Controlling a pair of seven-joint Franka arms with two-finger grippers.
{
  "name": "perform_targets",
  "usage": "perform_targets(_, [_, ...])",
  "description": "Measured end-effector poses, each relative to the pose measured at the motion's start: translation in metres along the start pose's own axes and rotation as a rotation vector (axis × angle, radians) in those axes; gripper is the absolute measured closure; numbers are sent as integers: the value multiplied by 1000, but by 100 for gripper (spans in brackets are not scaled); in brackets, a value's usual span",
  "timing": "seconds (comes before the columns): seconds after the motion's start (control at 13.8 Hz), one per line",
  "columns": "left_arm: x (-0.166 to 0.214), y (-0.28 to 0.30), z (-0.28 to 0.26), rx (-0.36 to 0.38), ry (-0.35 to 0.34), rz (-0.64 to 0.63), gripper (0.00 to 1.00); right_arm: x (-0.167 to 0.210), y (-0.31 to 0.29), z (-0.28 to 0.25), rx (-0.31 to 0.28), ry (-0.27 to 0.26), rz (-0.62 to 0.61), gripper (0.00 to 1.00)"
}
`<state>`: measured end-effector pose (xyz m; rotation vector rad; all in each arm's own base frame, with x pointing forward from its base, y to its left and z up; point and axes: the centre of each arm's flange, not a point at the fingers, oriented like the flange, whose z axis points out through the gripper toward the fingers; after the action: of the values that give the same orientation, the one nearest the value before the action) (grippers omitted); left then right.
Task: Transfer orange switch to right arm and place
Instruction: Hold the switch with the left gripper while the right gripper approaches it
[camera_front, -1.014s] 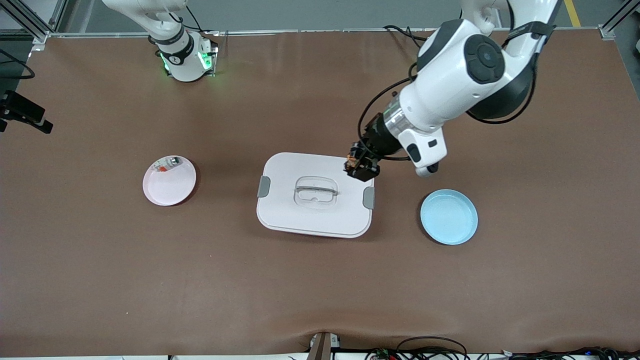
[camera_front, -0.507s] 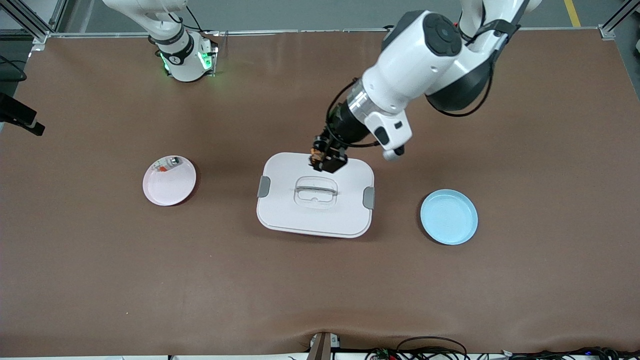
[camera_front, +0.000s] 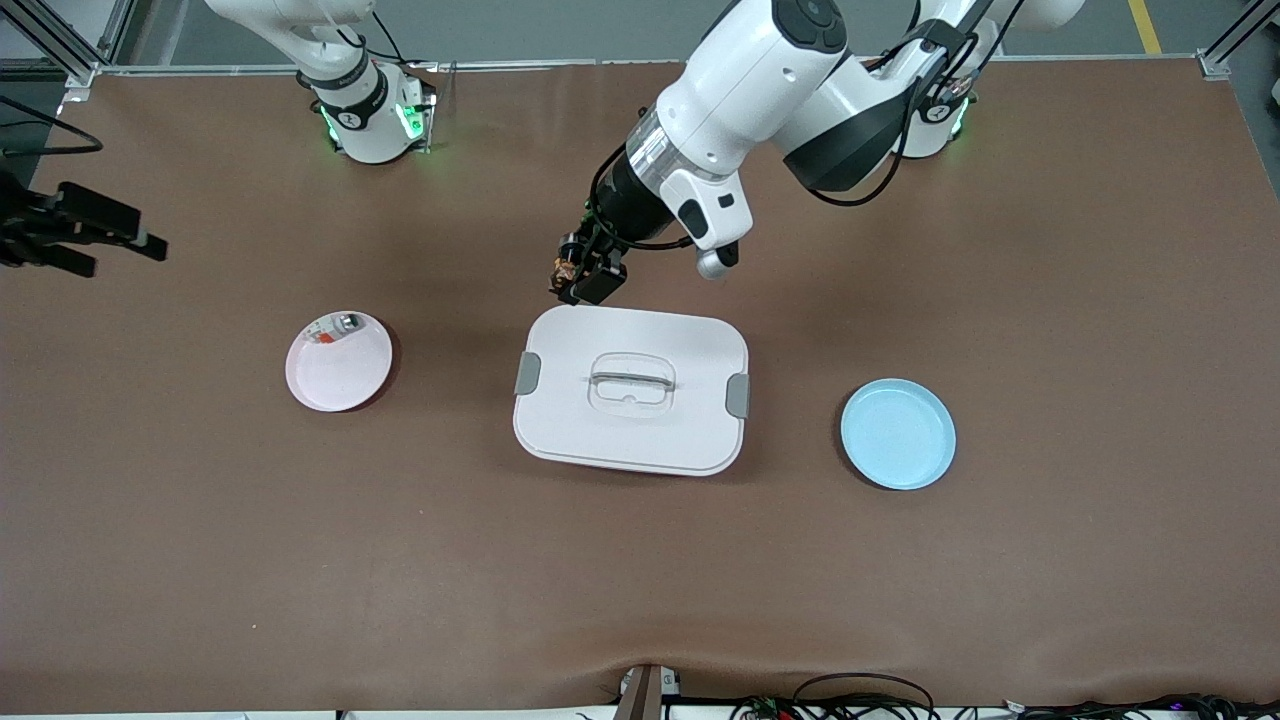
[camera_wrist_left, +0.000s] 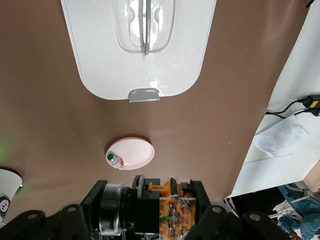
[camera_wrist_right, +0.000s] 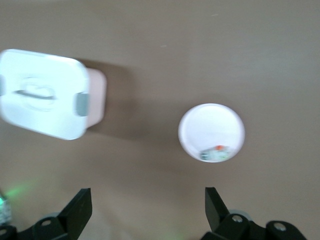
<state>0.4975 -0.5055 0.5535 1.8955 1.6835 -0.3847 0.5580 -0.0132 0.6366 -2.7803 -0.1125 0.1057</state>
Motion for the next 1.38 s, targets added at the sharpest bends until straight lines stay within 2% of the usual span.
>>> perform_targets(0.22, [-6, -6, 4, 4, -5, 10, 27, 9, -11, 27, 217, 9, 4, 0])
perform_targets(0.36, [-6, -6, 5, 5, -5, 10, 27, 15, -10, 46, 313, 33, 33, 0])
perform_targets(0.58, [-7, -7, 5, 6, -6, 11, 27, 10, -27, 74, 434, 104, 73, 0])
perform_targets(0.72, [-8, -8, 6, 7, -6, 13, 27, -1, -56, 93, 451, 132, 63, 0])
perform_targets(1.01, [-8, -6, 5, -2, -11, 12, 27, -14, -111, 108, 442, 165, 11, 0])
perform_targets(1.38, [-8, -6, 6, -2, -11, 12, 27, -15, -156, 122, 504, 229, 22, 0])
